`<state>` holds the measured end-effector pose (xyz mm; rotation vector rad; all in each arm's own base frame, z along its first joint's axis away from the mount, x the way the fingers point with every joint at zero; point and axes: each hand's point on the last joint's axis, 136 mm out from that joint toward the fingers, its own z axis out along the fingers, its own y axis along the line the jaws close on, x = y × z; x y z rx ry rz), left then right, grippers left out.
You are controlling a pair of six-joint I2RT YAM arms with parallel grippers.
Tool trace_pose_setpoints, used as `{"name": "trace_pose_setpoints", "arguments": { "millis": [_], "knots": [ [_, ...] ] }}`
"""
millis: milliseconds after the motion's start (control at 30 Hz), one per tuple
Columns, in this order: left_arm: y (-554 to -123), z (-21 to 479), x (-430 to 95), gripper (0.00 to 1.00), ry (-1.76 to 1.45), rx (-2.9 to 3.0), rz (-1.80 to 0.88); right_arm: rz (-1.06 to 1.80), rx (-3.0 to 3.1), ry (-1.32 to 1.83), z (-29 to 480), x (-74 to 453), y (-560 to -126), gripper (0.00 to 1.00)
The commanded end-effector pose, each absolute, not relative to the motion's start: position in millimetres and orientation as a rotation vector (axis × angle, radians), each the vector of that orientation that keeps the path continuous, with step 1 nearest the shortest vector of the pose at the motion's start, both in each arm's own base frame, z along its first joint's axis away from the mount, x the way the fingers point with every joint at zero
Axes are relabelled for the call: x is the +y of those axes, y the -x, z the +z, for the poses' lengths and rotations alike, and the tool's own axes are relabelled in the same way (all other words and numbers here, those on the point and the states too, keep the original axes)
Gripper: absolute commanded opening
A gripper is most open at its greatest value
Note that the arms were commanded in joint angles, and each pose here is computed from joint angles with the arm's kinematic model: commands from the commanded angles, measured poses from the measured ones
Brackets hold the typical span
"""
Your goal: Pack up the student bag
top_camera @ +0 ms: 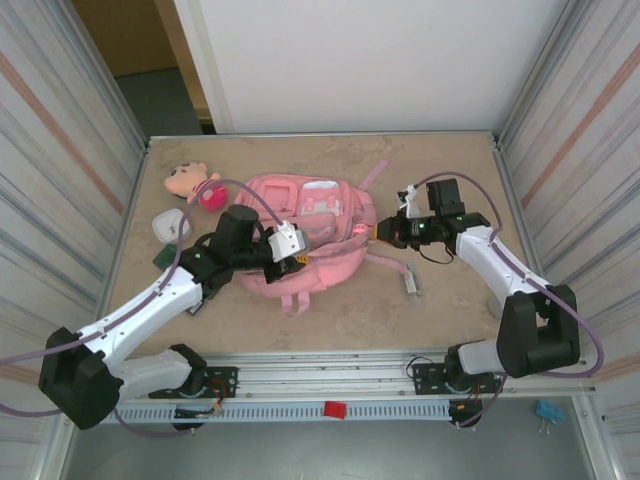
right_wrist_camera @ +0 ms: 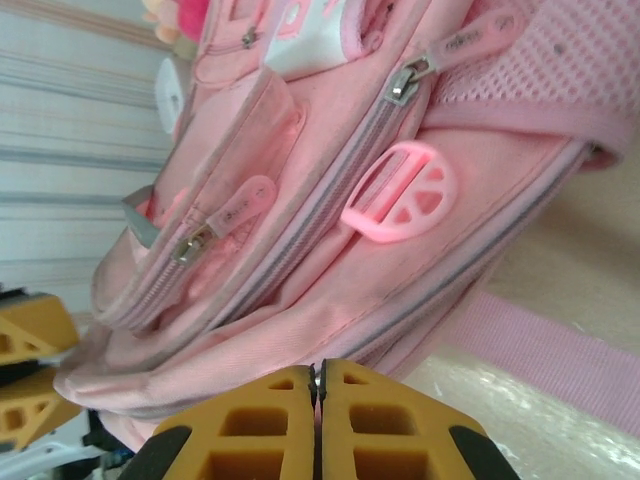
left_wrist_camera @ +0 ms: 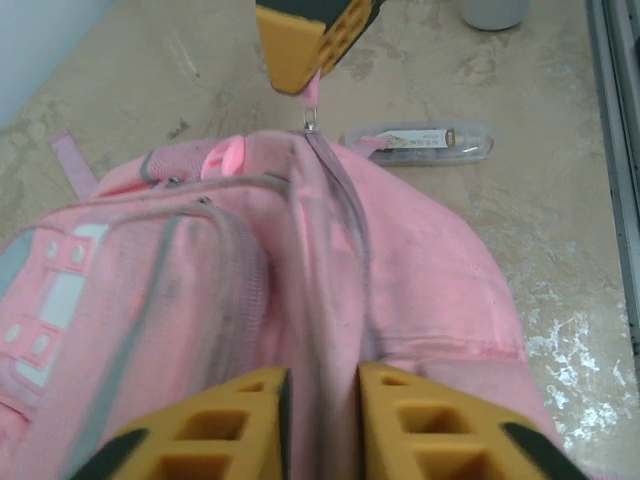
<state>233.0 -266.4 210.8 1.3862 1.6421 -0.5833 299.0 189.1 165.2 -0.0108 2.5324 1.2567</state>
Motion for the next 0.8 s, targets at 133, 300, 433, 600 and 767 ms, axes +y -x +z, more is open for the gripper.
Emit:
{"name": "trace_pose_setpoints", "arguments": {
  "millis": [133,300,433,600,767],
  "knots": [
    [-235,235,-290,0.71,-1.342,1.676,-0.669,1.215,2.387,0.347,201,223,-273,0.00],
    [-246,208,-312,0.80,-1.340,1.805,-0.601,1.203,2.313,0.469,216,235,-261,0.00],
    [-267,182,-312,0.79,-1.267,1.932,-0.526,1.199,2.245,0.580,224,242,-251,0.00],
    [-273,175,-310,0.43,-1.259,1.962,-0.494,1.153,2.227,0.611,221,239,-249,0.00],
    [-250,209,-322,0.05,-1.269,1.787,-0.686,1.038,2.270,0.542,196,227,-262,0.00]
  ]
}}
